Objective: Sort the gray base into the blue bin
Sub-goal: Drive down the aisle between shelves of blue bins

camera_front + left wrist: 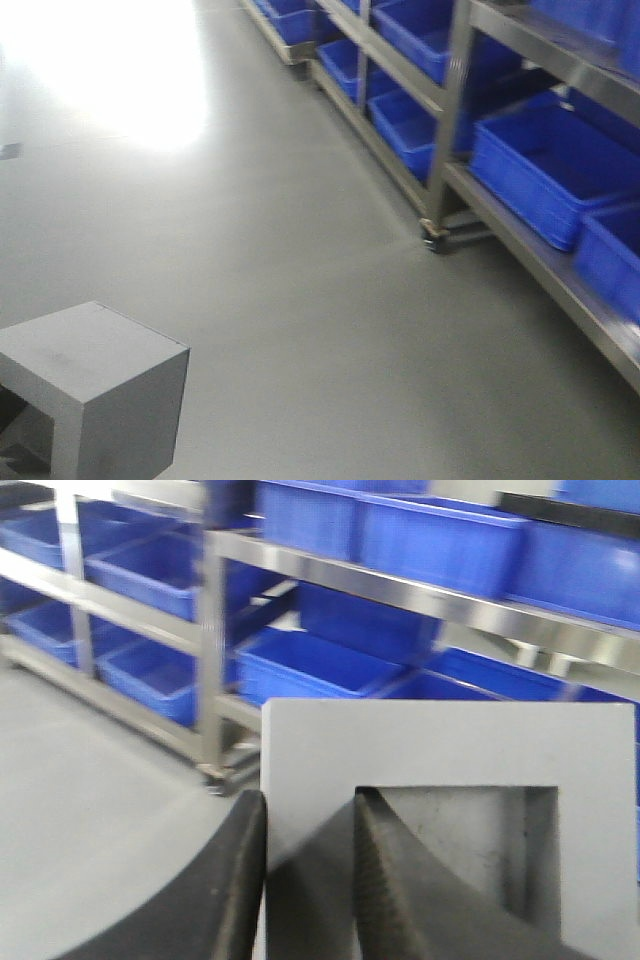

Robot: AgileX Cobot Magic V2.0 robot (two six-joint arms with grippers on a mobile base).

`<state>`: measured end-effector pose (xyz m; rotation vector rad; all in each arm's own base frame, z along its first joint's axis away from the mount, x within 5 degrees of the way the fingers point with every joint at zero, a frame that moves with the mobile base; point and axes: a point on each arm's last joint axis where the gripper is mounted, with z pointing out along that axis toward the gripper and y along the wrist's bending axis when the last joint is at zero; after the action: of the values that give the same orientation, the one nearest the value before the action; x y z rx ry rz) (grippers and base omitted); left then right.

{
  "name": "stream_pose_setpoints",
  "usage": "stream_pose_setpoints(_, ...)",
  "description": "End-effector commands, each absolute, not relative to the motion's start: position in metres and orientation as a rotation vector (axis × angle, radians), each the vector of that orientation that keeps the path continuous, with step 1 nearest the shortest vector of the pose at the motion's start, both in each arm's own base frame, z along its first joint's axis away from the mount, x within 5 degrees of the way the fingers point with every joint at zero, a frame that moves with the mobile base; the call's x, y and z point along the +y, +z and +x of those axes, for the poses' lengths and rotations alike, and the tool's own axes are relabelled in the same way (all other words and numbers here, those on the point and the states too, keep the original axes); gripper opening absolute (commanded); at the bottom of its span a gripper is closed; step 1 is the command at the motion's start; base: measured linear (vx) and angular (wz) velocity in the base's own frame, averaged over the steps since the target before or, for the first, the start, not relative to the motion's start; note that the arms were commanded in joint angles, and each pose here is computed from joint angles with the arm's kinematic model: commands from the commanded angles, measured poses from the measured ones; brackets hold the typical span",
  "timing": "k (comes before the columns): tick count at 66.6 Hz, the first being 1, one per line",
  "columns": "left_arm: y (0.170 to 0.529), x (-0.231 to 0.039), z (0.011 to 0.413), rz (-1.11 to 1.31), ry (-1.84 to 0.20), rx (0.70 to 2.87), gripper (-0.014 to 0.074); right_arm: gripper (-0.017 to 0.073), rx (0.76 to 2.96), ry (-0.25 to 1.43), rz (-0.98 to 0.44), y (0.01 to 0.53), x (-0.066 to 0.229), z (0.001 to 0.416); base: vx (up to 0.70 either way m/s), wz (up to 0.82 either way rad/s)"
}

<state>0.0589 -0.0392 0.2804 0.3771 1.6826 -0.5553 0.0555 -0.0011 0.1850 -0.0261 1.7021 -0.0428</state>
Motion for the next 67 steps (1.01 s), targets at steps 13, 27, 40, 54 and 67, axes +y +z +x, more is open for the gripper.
stream_pose_setpoints(13, 0.2999, -0.0404, 0.0584, 0.349, -0.608, 1.555, -0.0008, -0.0005, 1.621, -0.059, -0.042, 0.1906, -0.0009, 0.0559, 0.21, 0.78)
stream_pose_setpoints(27, 0.2999, -0.0404, 0.0584, 0.349, -0.608, 1.555, -0.0008, -0.0005, 1.621, -0.059, -0.042, 0.1906, -0.0009, 0.0559, 0.24, 0.6)
stream_pose_setpoints(40, 0.2999, -0.0404, 0.0584, 0.349, -0.608, 1.555, -0.0008, -0.0005, 1.621, -0.059, -0.042, 0.1906, -0.0009, 0.0559, 0.29, 0.28)
stream_pose_setpoints(54, 0.2999, -0.0404, 0.0584, 0.349, -0.608, 1.555, -0.0008, -0.0005, 1.62, -0.059, -0.042, 0.1907, -0.0009, 0.0559, 0.36, 0.06)
stream_pose_setpoints(67, 0.2999, -0.0404, 0.0584, 0.349, -0.608, 1.555, -0.0008, -0.0005, 1.62, -0.059, -0.042, 0.1907, -0.0009, 0.0559, 0.41, -0.04)
